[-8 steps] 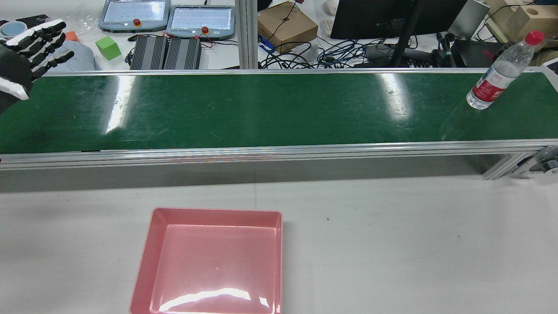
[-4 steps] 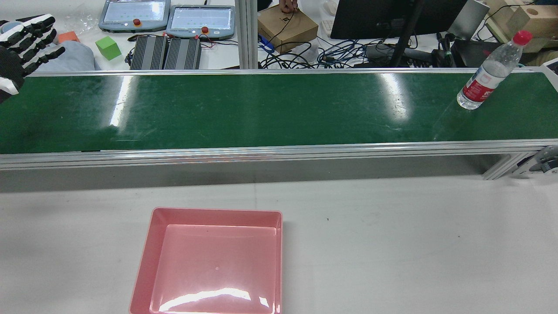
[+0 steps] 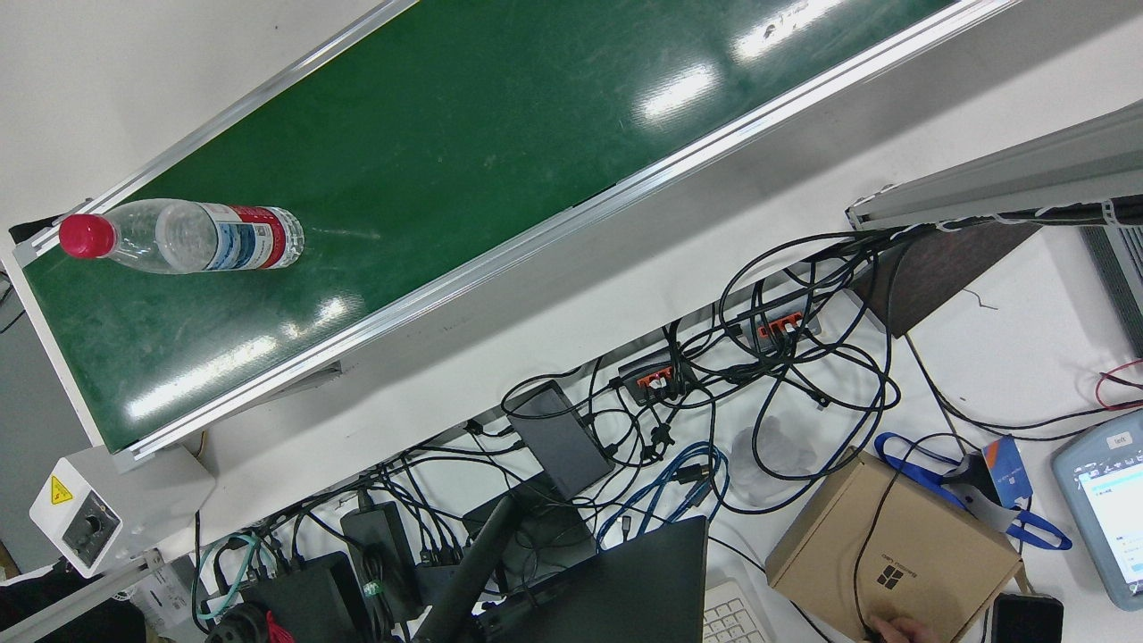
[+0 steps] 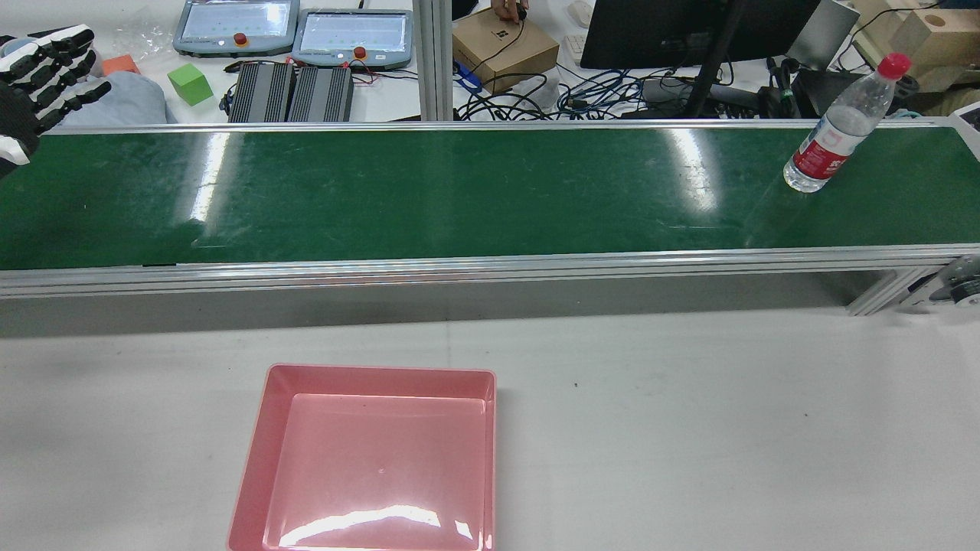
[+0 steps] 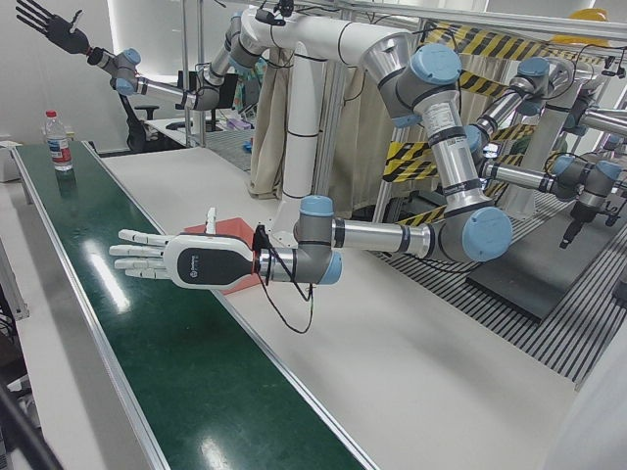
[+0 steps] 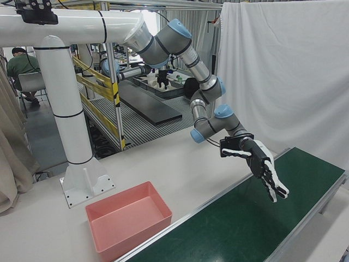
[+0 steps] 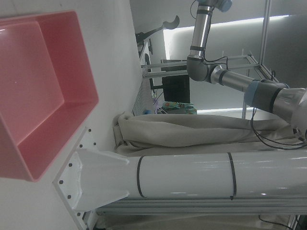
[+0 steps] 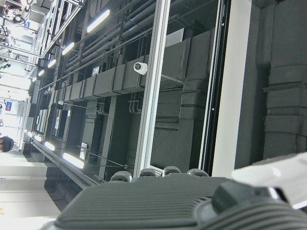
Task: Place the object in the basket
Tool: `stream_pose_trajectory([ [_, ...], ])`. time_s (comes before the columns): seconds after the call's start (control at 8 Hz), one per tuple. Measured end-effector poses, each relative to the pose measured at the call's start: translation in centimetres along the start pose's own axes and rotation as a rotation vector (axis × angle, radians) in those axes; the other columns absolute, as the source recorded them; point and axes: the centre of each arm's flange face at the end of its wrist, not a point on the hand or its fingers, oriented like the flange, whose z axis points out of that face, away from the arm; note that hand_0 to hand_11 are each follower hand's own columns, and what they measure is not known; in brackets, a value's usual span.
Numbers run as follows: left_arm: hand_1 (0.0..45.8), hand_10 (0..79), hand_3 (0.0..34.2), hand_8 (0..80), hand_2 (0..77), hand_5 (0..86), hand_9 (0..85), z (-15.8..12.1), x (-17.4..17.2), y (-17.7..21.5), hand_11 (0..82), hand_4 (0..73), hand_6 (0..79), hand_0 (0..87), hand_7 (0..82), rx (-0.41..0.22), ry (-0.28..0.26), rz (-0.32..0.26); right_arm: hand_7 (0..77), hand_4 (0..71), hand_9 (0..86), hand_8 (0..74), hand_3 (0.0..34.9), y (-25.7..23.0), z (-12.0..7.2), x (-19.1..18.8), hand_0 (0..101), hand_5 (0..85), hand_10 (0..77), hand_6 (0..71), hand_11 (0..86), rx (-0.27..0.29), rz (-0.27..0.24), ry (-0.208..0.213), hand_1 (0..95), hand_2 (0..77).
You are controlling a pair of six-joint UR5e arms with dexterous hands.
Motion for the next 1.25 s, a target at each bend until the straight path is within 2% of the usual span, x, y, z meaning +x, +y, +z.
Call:
stream_pose_trajectory([
  [0.25,7.6,4.9,0.1,2.2,0.5,11.4,0.5,-0.03,0.0,-0.02,9.3,9.8,1.6,51.4,0.5,0.001,0.0,0.0,0.5,0.5,0.0,0.0,0.1,0.0,0.0,0.0,0,0.0,0.5,0.0,0.0,0.0,0.0,0.0,0.0,1.1],
  [1.25,7.6,5.4,0.3,2.2,0.5,11.4,0.0,-0.11,0.65,-0.03,9.3,9.8,1.6,51.3,0.5,0.002,0.01,-0.001,0.5,0.5,0.0,0.0,0.1,0.0,0.0,0.0,0,0.0,0.5,0.0,0.0,0.0,0.0,0.0,0.0,0.5],
])
